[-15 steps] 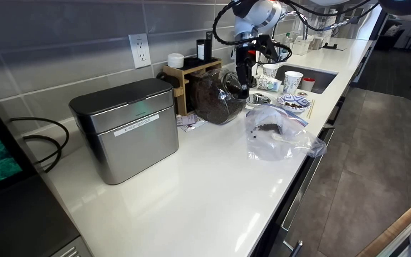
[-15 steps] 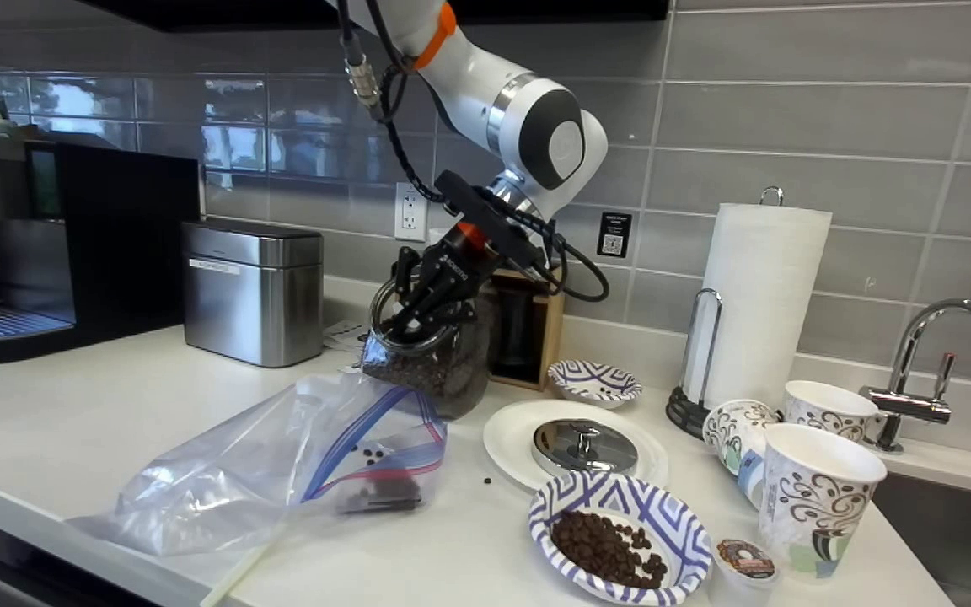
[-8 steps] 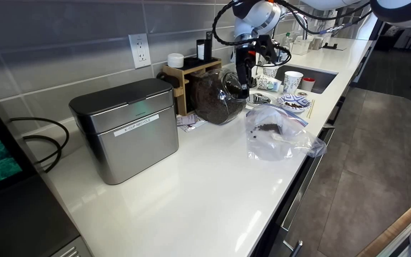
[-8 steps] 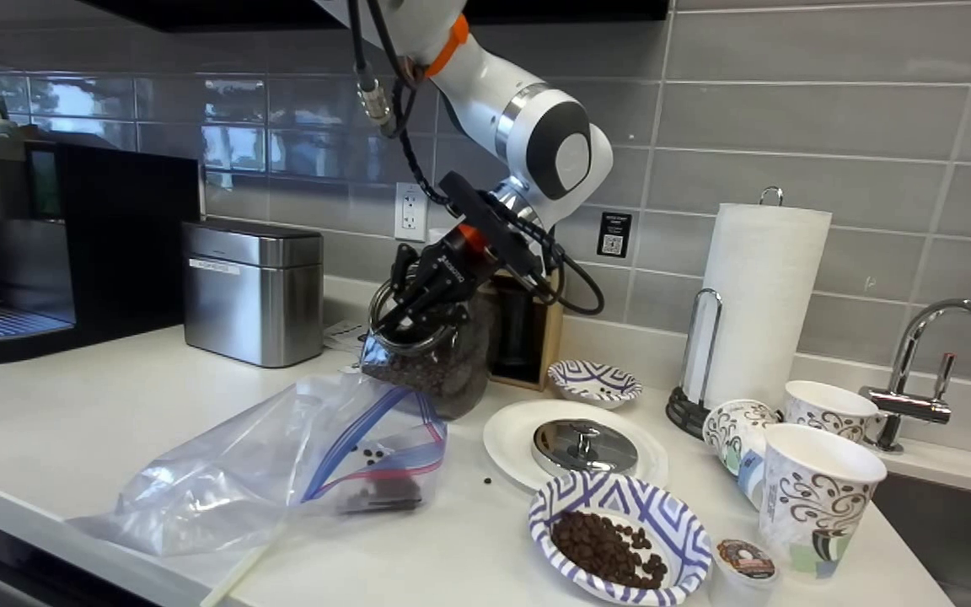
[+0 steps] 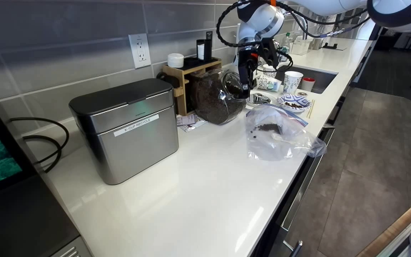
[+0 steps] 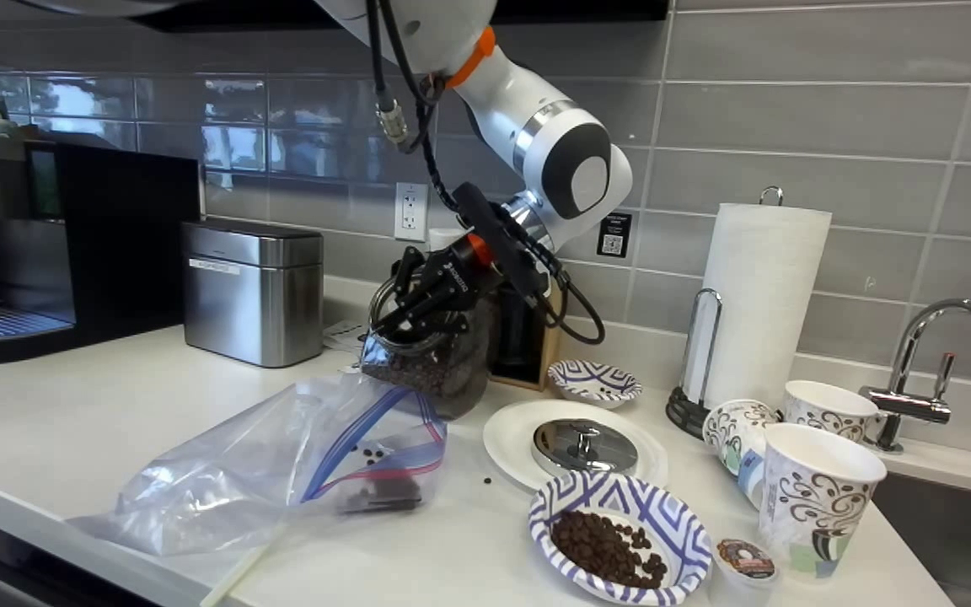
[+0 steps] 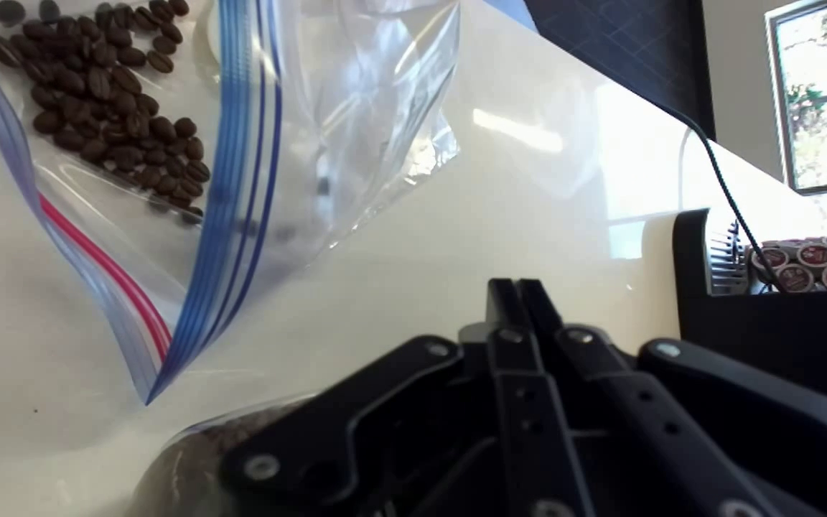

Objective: Use the scope to get some objects from the bottle and put them in the plastic bag

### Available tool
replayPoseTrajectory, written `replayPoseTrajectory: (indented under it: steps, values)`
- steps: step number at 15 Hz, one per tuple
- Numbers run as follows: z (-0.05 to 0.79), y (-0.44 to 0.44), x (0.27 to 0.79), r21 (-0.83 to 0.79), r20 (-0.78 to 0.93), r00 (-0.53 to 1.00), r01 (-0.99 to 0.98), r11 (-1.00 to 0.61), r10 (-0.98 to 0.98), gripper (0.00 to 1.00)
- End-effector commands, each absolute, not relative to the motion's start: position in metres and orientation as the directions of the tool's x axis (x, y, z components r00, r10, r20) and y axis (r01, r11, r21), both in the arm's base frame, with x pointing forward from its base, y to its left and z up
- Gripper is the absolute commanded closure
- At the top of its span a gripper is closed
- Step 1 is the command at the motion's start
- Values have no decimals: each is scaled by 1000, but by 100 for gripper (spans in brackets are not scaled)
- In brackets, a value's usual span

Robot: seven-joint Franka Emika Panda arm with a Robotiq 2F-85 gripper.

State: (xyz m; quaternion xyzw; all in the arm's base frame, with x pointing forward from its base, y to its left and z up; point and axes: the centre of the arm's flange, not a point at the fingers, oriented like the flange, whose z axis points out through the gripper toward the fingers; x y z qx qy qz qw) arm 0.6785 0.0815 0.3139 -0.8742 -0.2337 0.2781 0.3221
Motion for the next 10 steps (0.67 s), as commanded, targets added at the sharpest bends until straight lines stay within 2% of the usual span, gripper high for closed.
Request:
replayPoseTrajectory:
  steps: [1,10]
  values:
    - [309,88,687,-712,-330,737,216,-668,590,99]
    - [316,71,682,-770,-267,755,205,-604,598,99]
